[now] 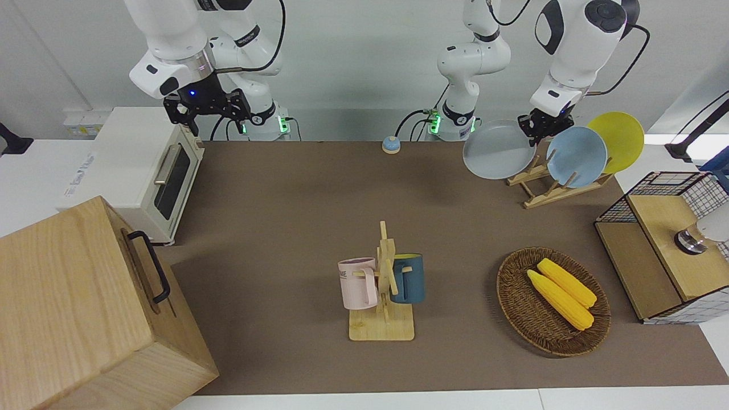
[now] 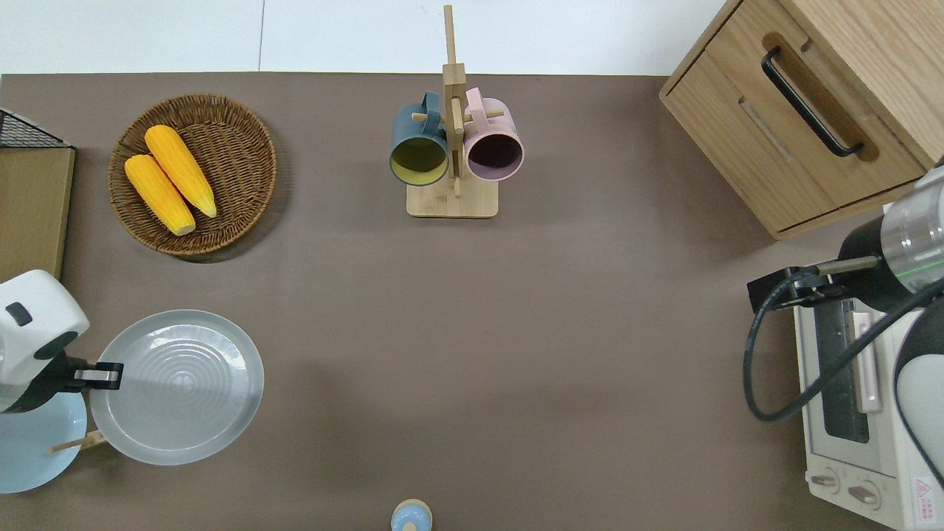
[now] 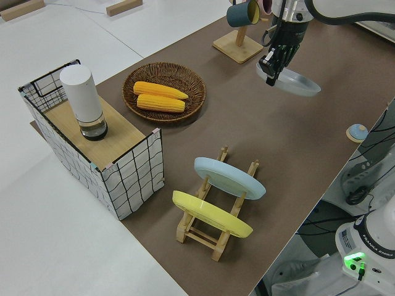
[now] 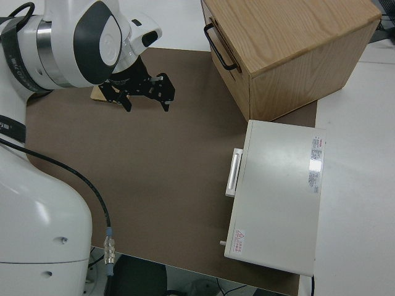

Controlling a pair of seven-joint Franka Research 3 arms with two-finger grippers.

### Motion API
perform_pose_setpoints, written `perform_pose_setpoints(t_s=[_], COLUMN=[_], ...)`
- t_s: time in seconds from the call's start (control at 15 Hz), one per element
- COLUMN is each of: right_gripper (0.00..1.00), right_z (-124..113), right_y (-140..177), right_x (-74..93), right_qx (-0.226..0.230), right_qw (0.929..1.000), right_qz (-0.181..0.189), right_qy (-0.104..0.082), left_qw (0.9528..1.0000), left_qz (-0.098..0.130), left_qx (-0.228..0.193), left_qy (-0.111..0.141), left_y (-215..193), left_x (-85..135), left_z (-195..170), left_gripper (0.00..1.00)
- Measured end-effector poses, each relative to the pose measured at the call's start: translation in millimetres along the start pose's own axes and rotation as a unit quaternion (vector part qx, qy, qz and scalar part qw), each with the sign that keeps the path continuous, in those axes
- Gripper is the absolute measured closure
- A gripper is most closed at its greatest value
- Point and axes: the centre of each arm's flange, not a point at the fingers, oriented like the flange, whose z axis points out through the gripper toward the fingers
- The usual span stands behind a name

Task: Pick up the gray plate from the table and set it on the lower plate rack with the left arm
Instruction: 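Lift the gray plate and carry it toward the wooden rack, then tilt the gray plate upright and lower it into the rack's lower slot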

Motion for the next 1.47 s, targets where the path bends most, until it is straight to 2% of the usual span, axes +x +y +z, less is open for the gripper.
perform_pose_setpoints(t_s=[0.13,0.33,0.53,0.8,1.0,1.27,1.47], right_gripper=[0.01,0.01,0.01,0.01,0.01,0.01,0.01], right_z=[0,0,0,0,0,0,0], right_y=[0,0,0,0,0,0,0], right_x=[0.0,0.0,0.0,0.0,0.0,0.0,0.0], right_qx=[0.0,0.0,0.0,0.0,0.0,0.0,0.0], right_qw=[1.0,1.0,1.0,1.0,1.0,1.0,1.0], right_qz=[0.0,0.0,0.0,0.0,0.0,0.0,0.0], right_qy=[0.0,0.0,0.0,0.0,0.0,0.0,0.0], left_qw=[0.9992,0.9936,0.9827,0.9676,0.9559,0.9379,0.9305], left_qz=[-0.008,-0.007,-0.008,-0.019,-0.019,-0.027,-0.035], left_qx=[0.039,0.109,0.175,0.237,0.276,0.328,0.345], left_qy=[-0.009,-0.03,-0.059,-0.085,-0.097,-0.111,-0.119], left_y=[-4,-7,-9,-11,-11,-16,-14], left_x=[-2,-4,-6,-3,2,9,16], left_z=[-1,1,4,12,19,34,52], left_gripper=[0.96,0.96,0.96,0.96,0.96,0.96,0.96])
